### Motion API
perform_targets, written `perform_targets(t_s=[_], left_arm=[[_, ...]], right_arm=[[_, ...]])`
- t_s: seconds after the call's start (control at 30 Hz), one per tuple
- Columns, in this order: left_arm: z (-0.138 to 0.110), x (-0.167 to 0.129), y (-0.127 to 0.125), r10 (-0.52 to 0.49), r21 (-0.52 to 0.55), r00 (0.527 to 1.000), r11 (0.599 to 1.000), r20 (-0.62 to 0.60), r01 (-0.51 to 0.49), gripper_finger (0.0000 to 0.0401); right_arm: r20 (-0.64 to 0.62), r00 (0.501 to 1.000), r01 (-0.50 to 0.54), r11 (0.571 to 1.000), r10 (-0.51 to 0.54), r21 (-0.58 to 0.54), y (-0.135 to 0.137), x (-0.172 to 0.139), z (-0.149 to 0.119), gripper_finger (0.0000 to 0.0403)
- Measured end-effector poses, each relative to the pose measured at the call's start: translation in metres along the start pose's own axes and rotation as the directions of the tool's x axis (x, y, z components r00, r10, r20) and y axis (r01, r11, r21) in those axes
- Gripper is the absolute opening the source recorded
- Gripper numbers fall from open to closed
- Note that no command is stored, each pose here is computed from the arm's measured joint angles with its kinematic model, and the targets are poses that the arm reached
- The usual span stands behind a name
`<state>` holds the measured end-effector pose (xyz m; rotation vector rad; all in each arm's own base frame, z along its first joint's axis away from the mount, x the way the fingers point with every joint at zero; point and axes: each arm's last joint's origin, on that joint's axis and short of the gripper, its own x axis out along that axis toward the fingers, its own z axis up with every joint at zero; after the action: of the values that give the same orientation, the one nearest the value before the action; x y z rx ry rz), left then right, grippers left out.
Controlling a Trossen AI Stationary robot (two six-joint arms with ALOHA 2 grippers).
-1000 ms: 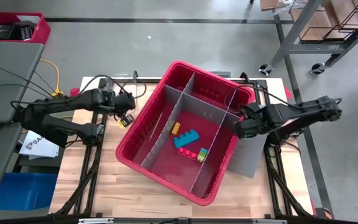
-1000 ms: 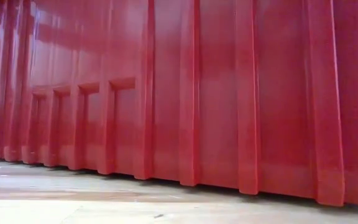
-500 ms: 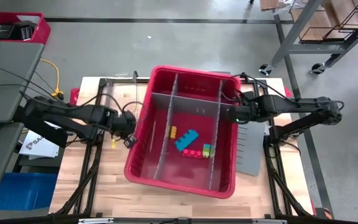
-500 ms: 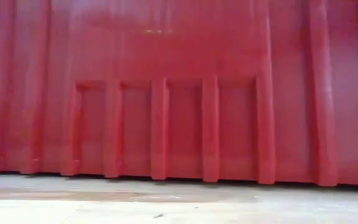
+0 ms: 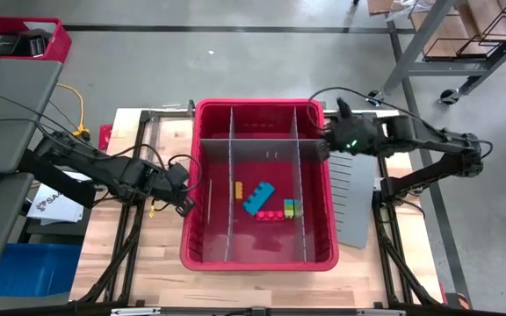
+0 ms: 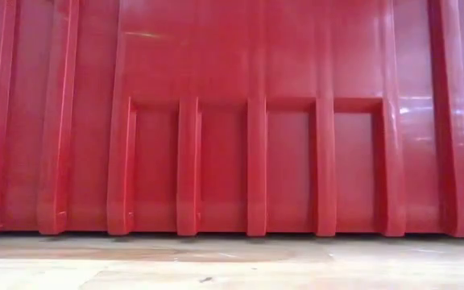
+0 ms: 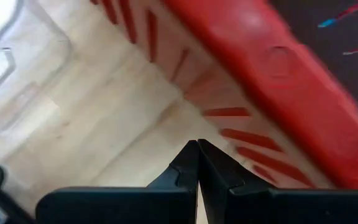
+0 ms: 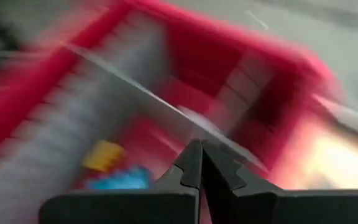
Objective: Sort Items/Unsort Items
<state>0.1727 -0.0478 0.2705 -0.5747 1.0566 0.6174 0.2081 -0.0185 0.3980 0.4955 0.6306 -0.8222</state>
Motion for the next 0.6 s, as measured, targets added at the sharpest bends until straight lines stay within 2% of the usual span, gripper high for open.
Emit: perform_targets(t_s=[0.03, 0.1, 0.17, 0.27, 0.47, 0.6], left_arm=[[0.0, 0.0, 0.001, 0.013, 0.004, 1.0, 1.0, -0.001, -0.013, 0.0], [0.0, 0.0, 0.003, 0.027, 0.011, 1.0, 1.0, -0.006, -0.027, 0.0], [0.001, 0.0, 0.003, 0.022, 0.007, 1.0, 1.0, -0.018, -0.022, 0.0], [0.0, -0.002, 0.004, -0.01, 0.002, 0.999, 1.0, -0.053, 0.01, 0.0], [0.003, -0.015, 0.005, -0.063, -0.005, 0.997, 0.998, -0.044, 0.062, 0.0], [0.006, -0.023, 0.004, -0.091, -0.013, 0.995, 0.996, -0.028, 0.09, 0.0]], right_arm=[[0.054, 0.994, -0.096, 0.993, 0.1, -0.068, 0.008, -0.004, 0.01, 0.0], [0.148, 0.947, -0.243, 0.937, 0.286, -0.252, 0.022, -0.008, 0.029, 0.0001], [0.2, 0.908, -0.283, 0.891, 0.368, -0.355, 0.035, -0.004, 0.044, 0.0008], [0.154, 0.932, -0.235, 0.869, 0.33, -0.436, 0.047, 0.02, 0.058, 0.0038], [-0.084, 0.979, -0.196, 0.771, 0.183, -0.606, 0.074, 0.092, 0.065, 0.0138], [-0.224, 0.972, -0.21, 0.717, 0.076, -0.665, 0.083, 0.134, 0.065, 0.0198]])
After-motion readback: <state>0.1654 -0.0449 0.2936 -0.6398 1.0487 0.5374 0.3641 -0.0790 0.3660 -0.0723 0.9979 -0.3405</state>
